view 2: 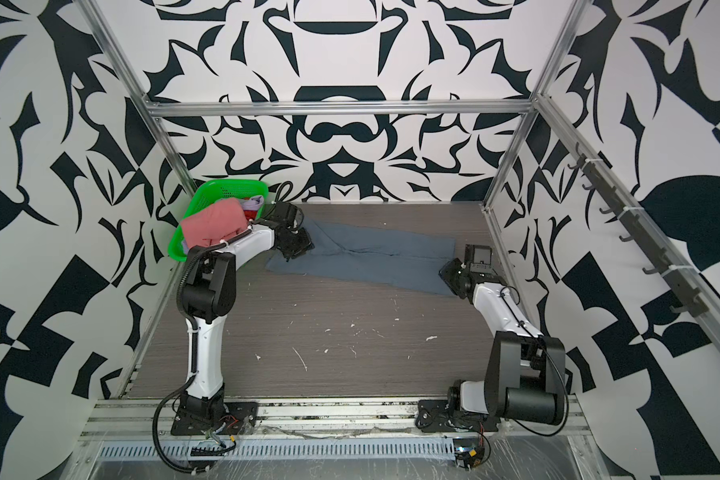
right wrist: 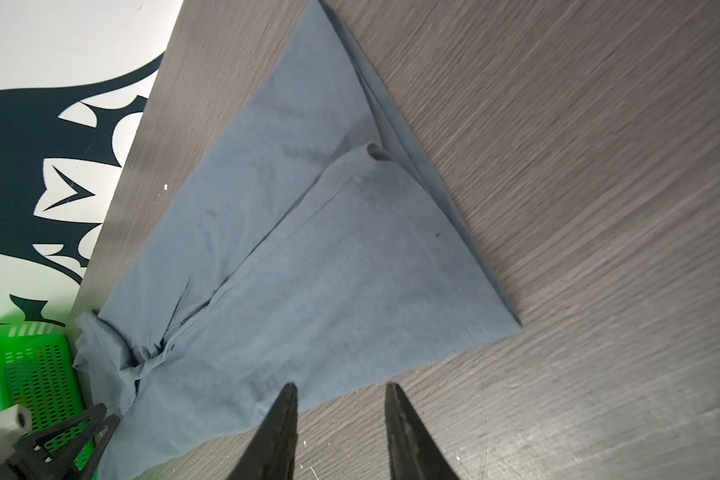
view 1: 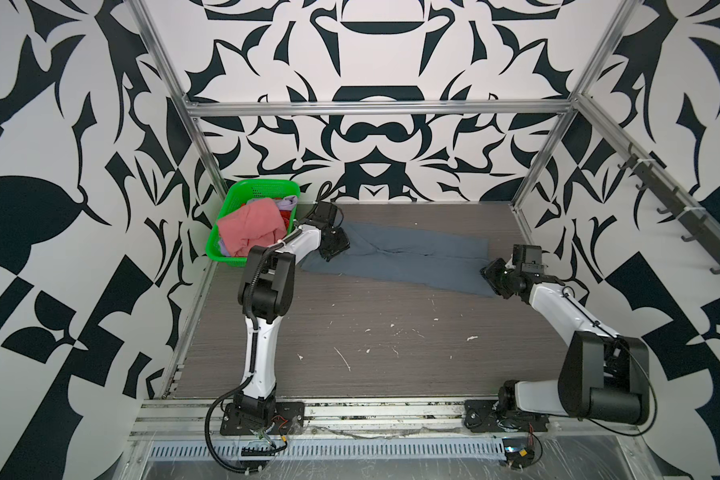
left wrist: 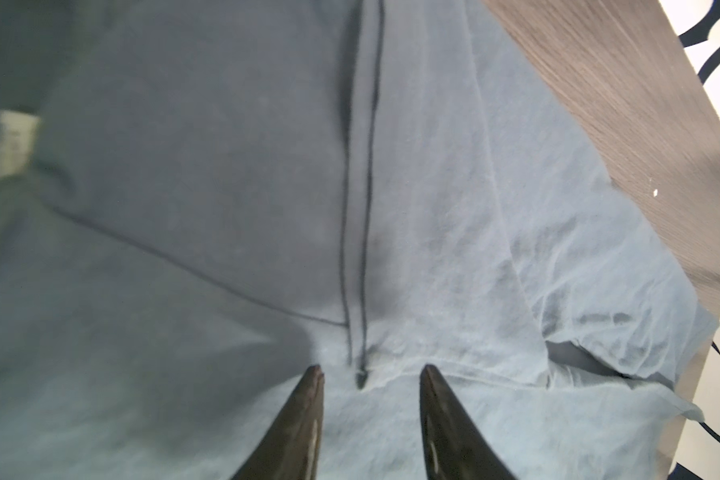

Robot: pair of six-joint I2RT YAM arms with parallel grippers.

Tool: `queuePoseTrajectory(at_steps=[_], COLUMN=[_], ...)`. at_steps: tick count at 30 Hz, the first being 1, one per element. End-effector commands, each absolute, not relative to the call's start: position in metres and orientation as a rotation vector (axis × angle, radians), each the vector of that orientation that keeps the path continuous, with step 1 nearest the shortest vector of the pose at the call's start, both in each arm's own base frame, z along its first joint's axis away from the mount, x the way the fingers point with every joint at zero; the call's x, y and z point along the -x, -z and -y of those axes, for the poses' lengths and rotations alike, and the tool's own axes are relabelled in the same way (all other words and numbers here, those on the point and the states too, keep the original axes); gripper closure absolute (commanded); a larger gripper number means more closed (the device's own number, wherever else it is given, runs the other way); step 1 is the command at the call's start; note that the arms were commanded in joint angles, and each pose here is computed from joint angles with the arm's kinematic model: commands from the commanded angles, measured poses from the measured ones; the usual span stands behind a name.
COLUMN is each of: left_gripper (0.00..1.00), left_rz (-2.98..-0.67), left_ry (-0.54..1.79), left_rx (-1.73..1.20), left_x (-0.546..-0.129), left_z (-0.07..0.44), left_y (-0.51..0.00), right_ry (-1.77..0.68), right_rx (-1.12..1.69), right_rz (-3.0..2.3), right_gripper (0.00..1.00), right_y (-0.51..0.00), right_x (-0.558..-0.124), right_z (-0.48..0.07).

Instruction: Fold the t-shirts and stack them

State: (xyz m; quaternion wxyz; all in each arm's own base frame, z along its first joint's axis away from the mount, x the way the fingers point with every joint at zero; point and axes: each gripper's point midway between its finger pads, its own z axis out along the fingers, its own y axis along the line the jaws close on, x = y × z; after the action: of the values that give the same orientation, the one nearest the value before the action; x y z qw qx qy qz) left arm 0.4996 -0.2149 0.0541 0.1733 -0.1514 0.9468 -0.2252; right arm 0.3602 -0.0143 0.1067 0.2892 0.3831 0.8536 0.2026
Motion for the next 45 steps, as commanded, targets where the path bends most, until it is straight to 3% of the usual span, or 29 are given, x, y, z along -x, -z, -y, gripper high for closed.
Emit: queuePoseTrajectory(at_steps=[1,10,19,32,38,40,43,45], left_gripper=[0.59,0.68,1.0,1.0,1.0,0.94,0.65,0.54], left_rz=[-2.711,-2.738,-2.713,-2.518,-2.481,-2.461,-2.421,-2.413], left_ry=[0.605,0.54,0.589,0.877,0.953,0.971,1.017,0.942], left_rx=[0.452,0.463,0.412,0.22,0.222,0.208,0.135,0.11], left_x=[-0.5,-0.501,-0.505,-0.538,-0.552,-0.556,-0.559,-0.561], left_z=[0.219,0.221,0.232,0.293,0.316,0.321,0.329,0.321], left_y=[-0.048,-0.035,-0.045,-0.117,-0.118,-0.12,-0.131,-0.134], right_ry=[-0.521,-0.507,-0.501,-0.48,-0.476,-0.474,-0.475,-0.475], right_rx=[-1.017,-1.011,-1.006,-1.011,-1.017,-1.021,-1.027,-1.03], right_rz=[-2.264,-2.258,-2.253,-2.259,-2.276,-2.283,-2.294,-2.297], right_gripper=[0.62,0.62,0.62,0.62,0.62,0.62,0.62,0.62], right_y=[-0.108,-0.111,-0.113,-0.112,-0.105,-0.103,-0.099,-0.097], right_x=[-0.361,-0.362,-0.364,-0.364,-0.365,-0.365,-0.364,-0.363], right_z=[0.017,0.019,0.019,0.022,0.022,0.022,0.022,0.021])
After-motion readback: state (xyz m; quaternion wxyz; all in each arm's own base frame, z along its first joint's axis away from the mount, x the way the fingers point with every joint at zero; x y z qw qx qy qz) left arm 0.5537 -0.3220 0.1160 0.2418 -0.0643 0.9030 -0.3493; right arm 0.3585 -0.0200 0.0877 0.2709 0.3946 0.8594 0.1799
